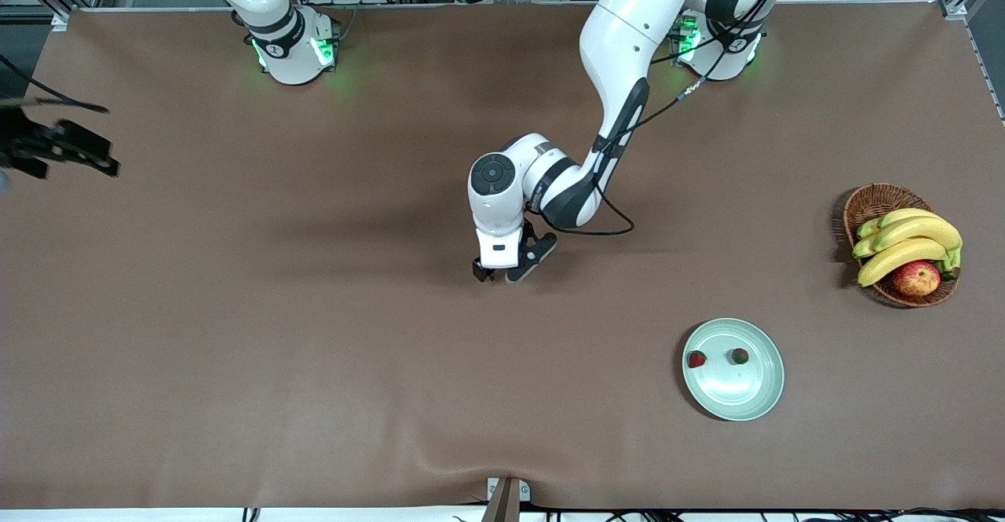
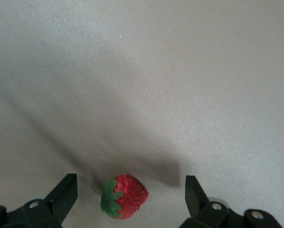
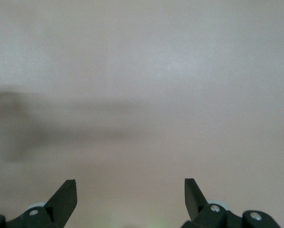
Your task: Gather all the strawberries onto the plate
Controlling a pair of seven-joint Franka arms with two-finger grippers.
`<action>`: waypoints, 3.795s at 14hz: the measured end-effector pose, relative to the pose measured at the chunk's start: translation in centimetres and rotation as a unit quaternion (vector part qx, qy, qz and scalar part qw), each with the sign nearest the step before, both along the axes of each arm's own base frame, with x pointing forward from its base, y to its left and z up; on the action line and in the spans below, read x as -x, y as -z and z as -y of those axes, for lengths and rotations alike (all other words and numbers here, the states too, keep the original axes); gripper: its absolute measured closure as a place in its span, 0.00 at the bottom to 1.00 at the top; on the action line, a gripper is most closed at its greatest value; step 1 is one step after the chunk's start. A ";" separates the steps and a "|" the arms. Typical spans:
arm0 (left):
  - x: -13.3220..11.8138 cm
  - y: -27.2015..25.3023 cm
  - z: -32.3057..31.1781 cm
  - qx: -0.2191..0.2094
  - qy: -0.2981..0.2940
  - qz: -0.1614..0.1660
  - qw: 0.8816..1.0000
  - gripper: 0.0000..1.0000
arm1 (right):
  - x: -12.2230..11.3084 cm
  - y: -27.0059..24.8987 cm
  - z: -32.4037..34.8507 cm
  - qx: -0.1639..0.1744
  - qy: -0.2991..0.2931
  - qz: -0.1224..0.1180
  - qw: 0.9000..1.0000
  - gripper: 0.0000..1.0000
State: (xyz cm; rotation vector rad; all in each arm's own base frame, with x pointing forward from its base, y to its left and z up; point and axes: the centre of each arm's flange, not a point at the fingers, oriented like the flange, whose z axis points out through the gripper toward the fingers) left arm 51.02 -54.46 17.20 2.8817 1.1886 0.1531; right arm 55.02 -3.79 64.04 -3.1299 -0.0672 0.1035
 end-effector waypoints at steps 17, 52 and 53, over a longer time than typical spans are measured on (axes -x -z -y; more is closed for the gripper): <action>-11.7 -7.7 -10.8 0.030 -0.106 0.050 0.993 0.63 | 1.6 0.3 2.0 0.000 0.039 -0.035 0.999 0.00; -11.4 -31.1 -44.1 -0.043 0.130 -0.066 0.988 0.00 | 2.2 -2.4 1.3 0.002 0.050 -0.026 0.998 0.00; -10.2 -32.7 -44.0 -0.042 0.156 -0.072 0.984 0.00 | 2.2 -2.3 1.2 0.002 0.050 -0.026 0.998 0.00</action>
